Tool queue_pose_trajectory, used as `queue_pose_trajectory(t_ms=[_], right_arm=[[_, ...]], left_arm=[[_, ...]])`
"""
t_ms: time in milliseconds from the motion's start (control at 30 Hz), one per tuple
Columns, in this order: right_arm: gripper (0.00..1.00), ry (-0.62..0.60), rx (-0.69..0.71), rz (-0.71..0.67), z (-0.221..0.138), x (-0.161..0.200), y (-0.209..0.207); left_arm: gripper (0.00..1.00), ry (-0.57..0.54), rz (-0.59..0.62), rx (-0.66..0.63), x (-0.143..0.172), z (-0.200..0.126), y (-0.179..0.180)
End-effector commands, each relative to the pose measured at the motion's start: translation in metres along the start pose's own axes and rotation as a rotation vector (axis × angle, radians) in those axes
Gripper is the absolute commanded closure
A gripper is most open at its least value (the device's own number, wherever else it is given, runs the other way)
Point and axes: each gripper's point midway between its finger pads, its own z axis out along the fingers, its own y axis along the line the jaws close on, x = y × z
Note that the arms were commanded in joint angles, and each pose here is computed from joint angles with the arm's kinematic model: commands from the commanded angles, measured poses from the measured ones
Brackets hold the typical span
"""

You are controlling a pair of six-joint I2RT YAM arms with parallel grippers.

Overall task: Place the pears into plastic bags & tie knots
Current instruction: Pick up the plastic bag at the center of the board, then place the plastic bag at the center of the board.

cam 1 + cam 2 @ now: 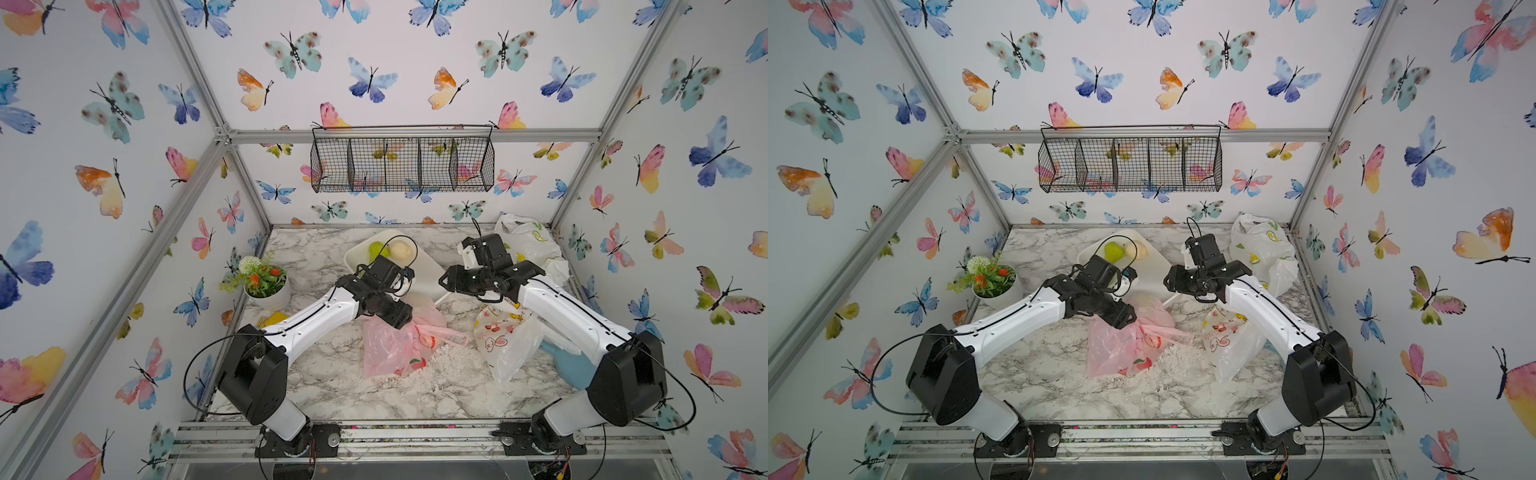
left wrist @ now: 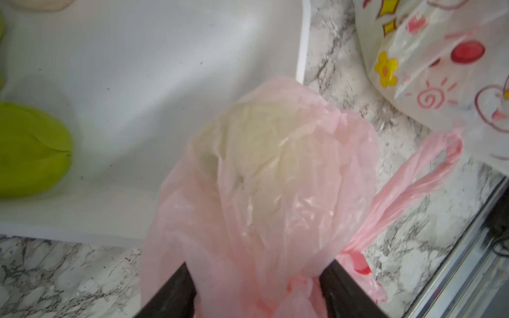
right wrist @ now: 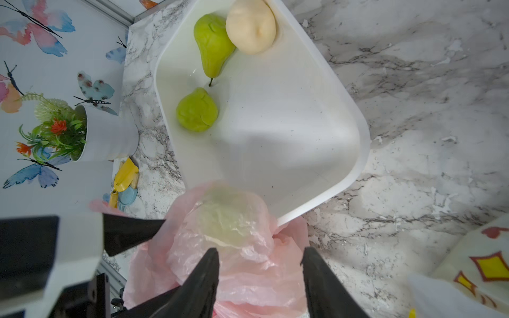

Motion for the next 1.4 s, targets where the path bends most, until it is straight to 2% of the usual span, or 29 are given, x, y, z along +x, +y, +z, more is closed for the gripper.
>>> queue_pose_trajectory(t_ms=[0, 67, 133, 233, 433, 533, 633, 700, 767, 900, 1000, 1067, 1133, 1200, 1267, 1367], right_arm=[[0.49, -0.037, -0.064, -0.010, 0.001, -0.012, 0.015], [0.49, -0.039, -0.074, -0.013, 0.005, -0.018, 0.018], [0.49, -0.045, -0.076, -0.021, 0.008, -0.025, 0.021], [0.49, -0.066, -0.075, -0.028, 0.014, -0.036, 0.023], [0.49, -0.098, -0.070, -0.040, 0.027, -0.060, 0.029], [0.48, -0.123, -0.030, -0.073, 0.027, -0.076, 0.027], [0.44, -0.164, 0.078, -0.084, 0.019, -0.100, -0.002], [0.40, -0.208, 0.185, -0.039, 0.003, -0.119, -0.045], [0.38, -0.283, 0.321, 0.033, -0.022, -0.135, -0.098], [0.24, -0.365, 0.542, 0.084, -0.056, -0.152, -0.172], [0.17, -0.386, 0.727, 0.181, -0.076, -0.157, -0.237], [0.17, -0.414, 0.767, 0.291, -0.087, -0.155, -0.278], [0.16, -0.421, 0.794, 0.338, -0.089, -0.153, -0.304], [0.15, -0.387, 0.802, 0.341, -0.079, -0.153, -0.317], [0.13, -0.345, 0.813, 0.336, -0.065, -0.151, -0.328], [0.13, -0.292, 0.876, 0.348, -0.059, -0.144, -0.344]], left_arm=[[0.75, 0.052, 0.034, -0.054, 0.012, -0.021, 0.009], [0.90, 0.004, 0.041, -0.013, 0.006, -0.044, 0.000], [0.96, -0.070, 0.028, 0.020, 0.000, -0.072, -0.008], [0.98, -0.188, -0.043, -0.020, 0.001, -0.114, 0.001], [1.00, -0.436, -0.241, -0.120, 0.017, -0.200, 0.041], [1.00, -0.555, -0.358, -0.285, 0.027, -0.232, 0.078], [1.00, -0.587, -0.573, -0.528, 0.052, -0.253, 0.145], [1.00, -0.596, -0.724, -0.629, 0.071, -0.259, 0.188], [1.00, -0.613, -0.813, -0.641, 0.077, -0.255, 0.213], [1.00, -0.666, -0.809, -0.523, 0.061, -0.223, 0.226], [0.96, -0.623, -0.818, -0.491, 0.064, -0.199, 0.236], [0.92, -0.579, -0.819, -0.478, 0.066, -0.189, 0.240], [0.88, -0.567, -0.820, -0.467, 0.065, -0.186, 0.240], [0.78, -0.581, -0.818, -0.458, 0.062, -0.188, 0.239], [0.62, -0.592, -0.812, -0.442, 0.058, -0.191, 0.236], [0.48, -0.610, -0.808, -0.428, 0.052, -0.202, 0.228]])
